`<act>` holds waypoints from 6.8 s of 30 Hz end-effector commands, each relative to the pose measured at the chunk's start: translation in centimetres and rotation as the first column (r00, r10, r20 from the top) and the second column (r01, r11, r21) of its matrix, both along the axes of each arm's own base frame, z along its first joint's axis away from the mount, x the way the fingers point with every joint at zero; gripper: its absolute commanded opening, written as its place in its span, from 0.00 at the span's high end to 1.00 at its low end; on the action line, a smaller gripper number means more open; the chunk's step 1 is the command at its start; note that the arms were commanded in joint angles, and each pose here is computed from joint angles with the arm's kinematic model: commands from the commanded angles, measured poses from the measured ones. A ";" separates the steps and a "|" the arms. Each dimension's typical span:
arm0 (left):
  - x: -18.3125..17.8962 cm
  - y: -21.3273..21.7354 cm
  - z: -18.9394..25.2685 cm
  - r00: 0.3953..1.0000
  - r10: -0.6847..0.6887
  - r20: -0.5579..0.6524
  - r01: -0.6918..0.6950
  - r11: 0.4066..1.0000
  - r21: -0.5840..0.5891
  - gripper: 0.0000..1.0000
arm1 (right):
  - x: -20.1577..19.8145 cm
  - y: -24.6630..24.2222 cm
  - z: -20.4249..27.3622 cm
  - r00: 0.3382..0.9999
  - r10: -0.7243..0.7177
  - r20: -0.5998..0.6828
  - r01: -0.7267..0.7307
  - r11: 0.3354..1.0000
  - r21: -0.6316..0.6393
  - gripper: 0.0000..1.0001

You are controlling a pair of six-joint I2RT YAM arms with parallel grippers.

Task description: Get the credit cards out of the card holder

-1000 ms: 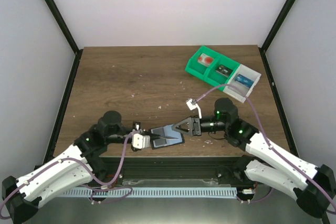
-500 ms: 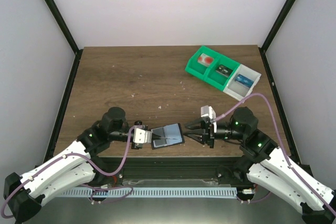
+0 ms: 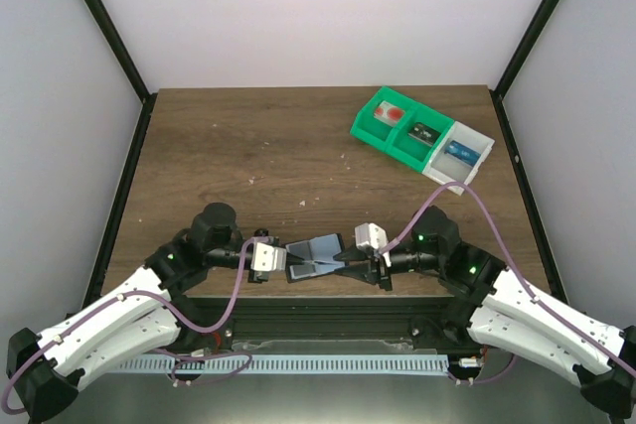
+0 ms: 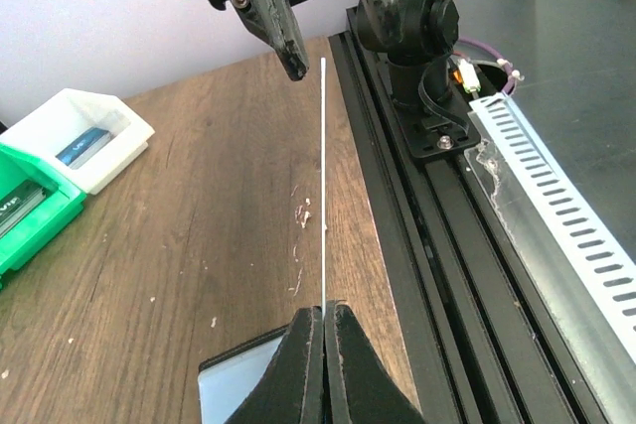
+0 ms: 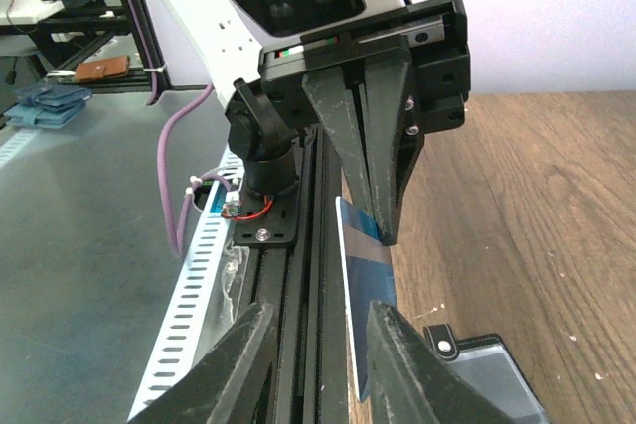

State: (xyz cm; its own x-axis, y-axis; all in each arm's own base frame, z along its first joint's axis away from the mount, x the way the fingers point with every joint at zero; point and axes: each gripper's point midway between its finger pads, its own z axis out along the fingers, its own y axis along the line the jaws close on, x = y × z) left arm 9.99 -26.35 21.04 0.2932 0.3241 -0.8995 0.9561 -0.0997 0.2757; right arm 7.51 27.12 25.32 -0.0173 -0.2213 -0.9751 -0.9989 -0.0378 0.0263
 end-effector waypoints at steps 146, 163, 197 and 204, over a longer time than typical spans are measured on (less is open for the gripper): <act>10.1 5.3 0.9 0.508 0.679 -0.531 -0.769 0.635 0.077 0.00 | 44.1 -39.4 -15.3 -0.488 -0.709 -0.510 0.836 -0.211 -0.506 0.80; 10.3 5.4 0.7 0.490 0.689 -0.534 -0.778 0.622 0.090 0.01 | 42.7 -40.1 -11.7 -0.564 -0.655 -0.502 0.802 -0.292 -0.521 0.67; 11.3 4.2 -8.0 0.016 0.656 -0.755 -0.774 0.486 0.406 0.15 | 22.9 -10.1 -7.3 0.117 -0.735 -0.668 0.698 0.539 -0.472 0.67; 10.9 2.4 -10.5 -0.065 0.622 -0.780 -0.708 0.523 0.475 0.16 | 17.2 -4.2 -8.5 0.215 -0.669 -0.711 0.596 0.667 -0.447 0.67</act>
State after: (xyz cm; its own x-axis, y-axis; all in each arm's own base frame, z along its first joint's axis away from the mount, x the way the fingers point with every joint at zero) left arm 21.13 -22.43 10.76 -0.8523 -0.1349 -0.5053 0.2349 0.7644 -0.6004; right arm 26.68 20.68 17.11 -0.8783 0.2029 -0.4329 -0.1949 0.6749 0.7117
